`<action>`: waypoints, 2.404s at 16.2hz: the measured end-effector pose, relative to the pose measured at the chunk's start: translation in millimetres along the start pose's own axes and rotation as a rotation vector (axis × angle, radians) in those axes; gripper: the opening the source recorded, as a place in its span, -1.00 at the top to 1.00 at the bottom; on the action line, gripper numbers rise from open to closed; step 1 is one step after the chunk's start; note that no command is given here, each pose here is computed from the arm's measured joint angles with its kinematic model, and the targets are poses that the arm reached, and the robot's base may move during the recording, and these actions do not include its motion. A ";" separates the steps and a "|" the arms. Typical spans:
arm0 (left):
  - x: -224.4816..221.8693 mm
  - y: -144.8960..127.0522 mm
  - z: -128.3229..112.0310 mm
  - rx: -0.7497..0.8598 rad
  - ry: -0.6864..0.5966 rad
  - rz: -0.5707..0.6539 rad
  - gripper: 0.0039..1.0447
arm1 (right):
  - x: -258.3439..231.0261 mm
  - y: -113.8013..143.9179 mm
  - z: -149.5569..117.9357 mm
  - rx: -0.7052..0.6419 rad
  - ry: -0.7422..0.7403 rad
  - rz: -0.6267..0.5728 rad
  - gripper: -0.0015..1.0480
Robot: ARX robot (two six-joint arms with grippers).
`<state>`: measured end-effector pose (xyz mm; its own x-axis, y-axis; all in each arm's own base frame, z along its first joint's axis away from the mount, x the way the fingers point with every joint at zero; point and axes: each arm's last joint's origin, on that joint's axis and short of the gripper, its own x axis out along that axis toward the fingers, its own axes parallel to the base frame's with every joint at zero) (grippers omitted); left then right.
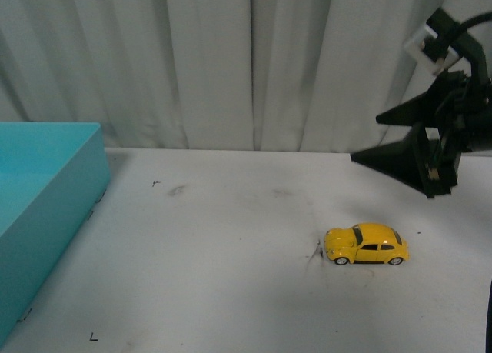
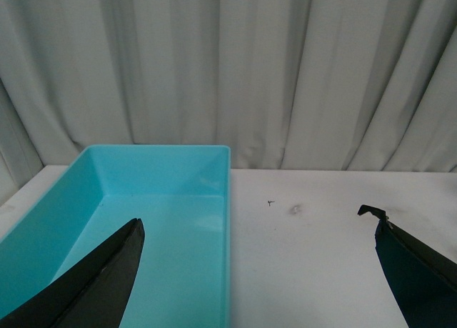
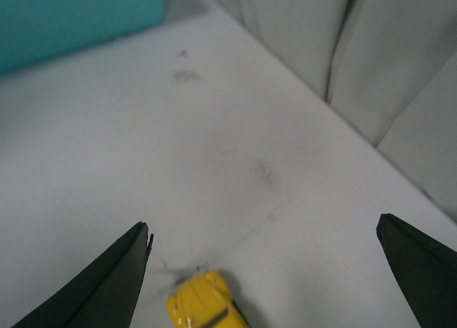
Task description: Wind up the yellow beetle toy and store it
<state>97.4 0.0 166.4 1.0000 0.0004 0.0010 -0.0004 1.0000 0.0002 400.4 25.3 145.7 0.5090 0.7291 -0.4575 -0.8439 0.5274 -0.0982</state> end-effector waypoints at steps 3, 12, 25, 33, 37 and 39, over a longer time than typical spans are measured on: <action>0.0 0.0 0.0 0.000 0.000 0.000 -0.88 | 4.5 -4.8 -28.6 -0.147 0.156 0.081 -0.87; 0.0 0.0 0.0 0.000 0.000 0.000 -0.88 | 20.3 -0.2 -66.9 -0.224 0.167 0.230 -0.87; 0.0 0.0 0.0 0.000 0.000 0.000 -0.88 | 51.8 -23.6 -86.4 -0.288 0.181 0.366 -0.87; 0.0 0.0 0.0 0.000 0.000 0.000 -0.88 | 59.6 -28.6 -94.9 -0.302 0.194 0.379 -0.22; 0.0 0.0 0.0 0.000 0.000 0.000 -0.88 | 60.7 -30.4 -94.5 -0.304 0.188 0.377 0.18; 0.0 0.0 0.0 0.000 0.000 0.000 -0.88 | 59.4 -31.4 -95.7 -0.303 0.187 0.372 0.18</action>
<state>97.4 0.0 166.4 1.0000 0.0000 0.0010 0.0000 1.0000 0.0002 440.8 10.3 37.0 0.1494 0.7384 -0.6576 -0.9874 0.0767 -0.1382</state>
